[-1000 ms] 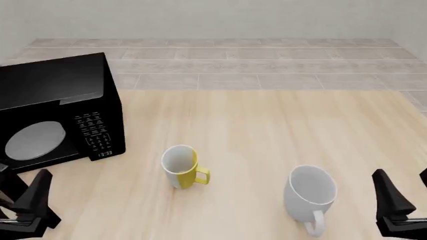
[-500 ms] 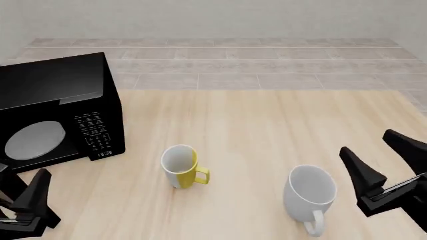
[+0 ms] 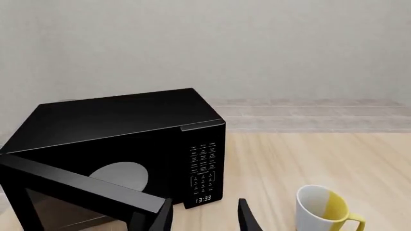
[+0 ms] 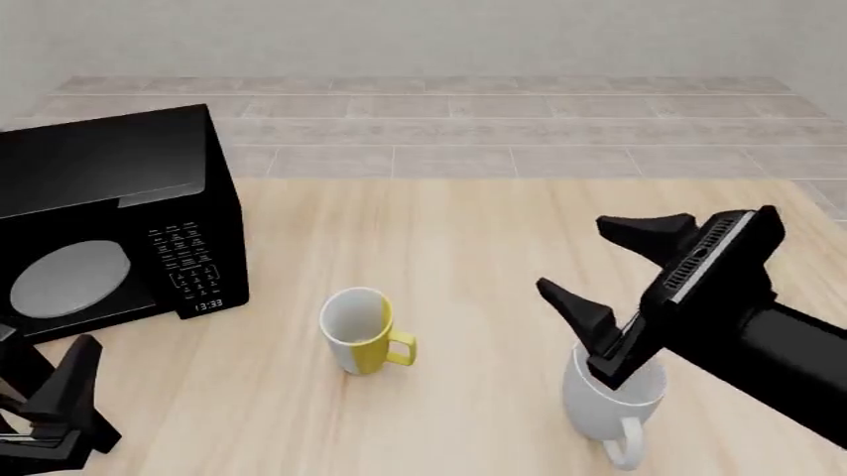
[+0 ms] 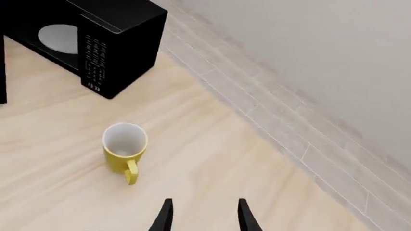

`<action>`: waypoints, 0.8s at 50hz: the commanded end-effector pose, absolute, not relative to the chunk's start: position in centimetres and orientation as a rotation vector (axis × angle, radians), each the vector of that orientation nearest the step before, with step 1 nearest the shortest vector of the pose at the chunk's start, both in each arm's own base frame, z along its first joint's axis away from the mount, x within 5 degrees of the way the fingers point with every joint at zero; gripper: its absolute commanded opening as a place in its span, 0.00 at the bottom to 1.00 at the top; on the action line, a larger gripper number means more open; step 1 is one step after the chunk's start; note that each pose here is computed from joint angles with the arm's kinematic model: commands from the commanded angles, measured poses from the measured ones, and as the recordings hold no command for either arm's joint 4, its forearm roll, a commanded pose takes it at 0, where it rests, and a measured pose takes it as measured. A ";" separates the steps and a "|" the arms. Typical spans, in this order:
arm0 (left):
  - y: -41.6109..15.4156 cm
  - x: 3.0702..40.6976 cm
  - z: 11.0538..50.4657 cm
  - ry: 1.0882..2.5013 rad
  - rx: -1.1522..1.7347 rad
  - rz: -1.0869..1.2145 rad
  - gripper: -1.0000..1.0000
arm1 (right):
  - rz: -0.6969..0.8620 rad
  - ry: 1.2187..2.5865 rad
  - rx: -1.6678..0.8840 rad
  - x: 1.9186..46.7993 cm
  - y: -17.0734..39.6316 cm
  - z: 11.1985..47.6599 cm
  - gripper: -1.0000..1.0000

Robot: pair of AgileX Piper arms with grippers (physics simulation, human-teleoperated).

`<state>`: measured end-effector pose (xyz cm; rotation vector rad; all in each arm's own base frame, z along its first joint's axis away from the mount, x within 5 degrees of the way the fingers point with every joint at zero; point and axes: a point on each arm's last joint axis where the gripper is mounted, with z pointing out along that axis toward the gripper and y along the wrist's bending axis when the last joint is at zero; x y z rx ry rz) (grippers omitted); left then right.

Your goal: Put the yellow and white mug to the front of the white mug.

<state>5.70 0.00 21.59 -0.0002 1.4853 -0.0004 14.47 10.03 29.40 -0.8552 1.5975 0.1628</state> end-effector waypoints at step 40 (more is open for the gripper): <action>0.0 5.7 21.6 1.485 0.000 0.000 1.00 | 0.384 1.768 -1.094 17.0 20.0 24.4 1.00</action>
